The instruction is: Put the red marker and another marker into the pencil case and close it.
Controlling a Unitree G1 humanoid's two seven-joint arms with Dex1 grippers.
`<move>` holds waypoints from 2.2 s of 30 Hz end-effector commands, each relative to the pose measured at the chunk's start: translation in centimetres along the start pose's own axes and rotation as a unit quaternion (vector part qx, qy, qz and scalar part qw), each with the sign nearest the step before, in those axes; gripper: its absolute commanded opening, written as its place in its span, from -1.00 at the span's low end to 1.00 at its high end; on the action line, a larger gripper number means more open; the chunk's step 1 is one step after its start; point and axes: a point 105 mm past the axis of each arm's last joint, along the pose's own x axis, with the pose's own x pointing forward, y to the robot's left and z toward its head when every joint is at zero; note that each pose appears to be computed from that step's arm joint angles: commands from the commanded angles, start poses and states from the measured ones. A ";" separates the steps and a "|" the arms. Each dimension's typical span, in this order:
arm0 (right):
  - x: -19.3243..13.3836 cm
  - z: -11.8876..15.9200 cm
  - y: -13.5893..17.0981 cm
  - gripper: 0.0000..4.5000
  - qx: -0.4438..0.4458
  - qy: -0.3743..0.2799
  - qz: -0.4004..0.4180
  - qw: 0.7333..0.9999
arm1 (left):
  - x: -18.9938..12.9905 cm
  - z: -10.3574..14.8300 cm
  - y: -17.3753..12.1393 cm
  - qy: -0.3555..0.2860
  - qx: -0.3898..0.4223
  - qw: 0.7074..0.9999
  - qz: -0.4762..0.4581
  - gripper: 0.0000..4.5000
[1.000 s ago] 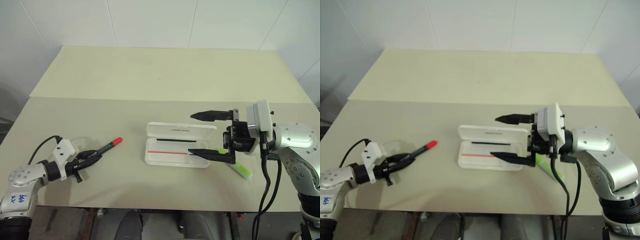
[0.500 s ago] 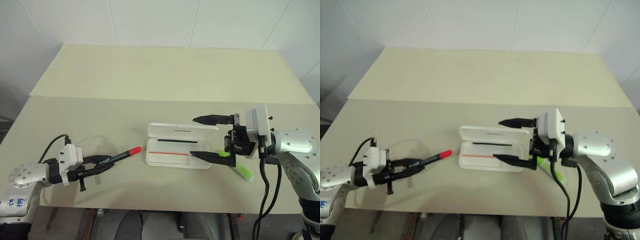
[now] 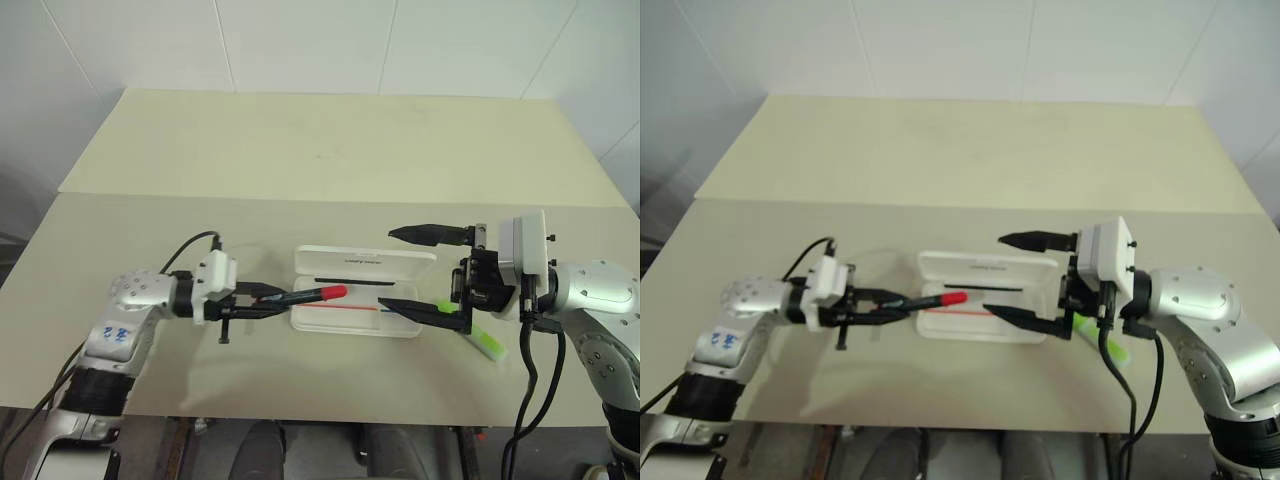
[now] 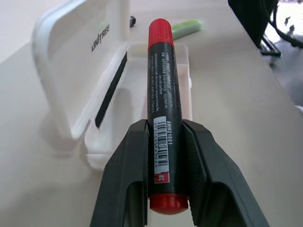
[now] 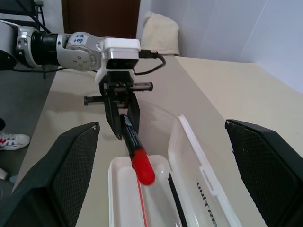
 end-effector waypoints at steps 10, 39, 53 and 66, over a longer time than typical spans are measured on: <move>0.0 1.5 0.5 1.00 -0.024 -0.015 -0.027 0.999 | 3.6 0.7 1.4 0.032 0.037 0.999 -0.010 -0.70; 0.4 2.1 0.4 1.00 -0.027 -0.027 -0.033 0.999 | 6.8 1.2 2.4 0.078 0.073 0.994 -0.002 0.19; -2.0 0.0 -0.9 1.00 0.019 0.003 -0.087 0.996 | 4.5 4.0 -0.1 0.028 0.038 0.997 -0.055 0.63; -9.7 -7.4 -1.3 1.00 0.104 0.161 -0.283 0.940 | -1.2 6.1 -2.1 -0.016 -0.013 1.000 0.005 0.98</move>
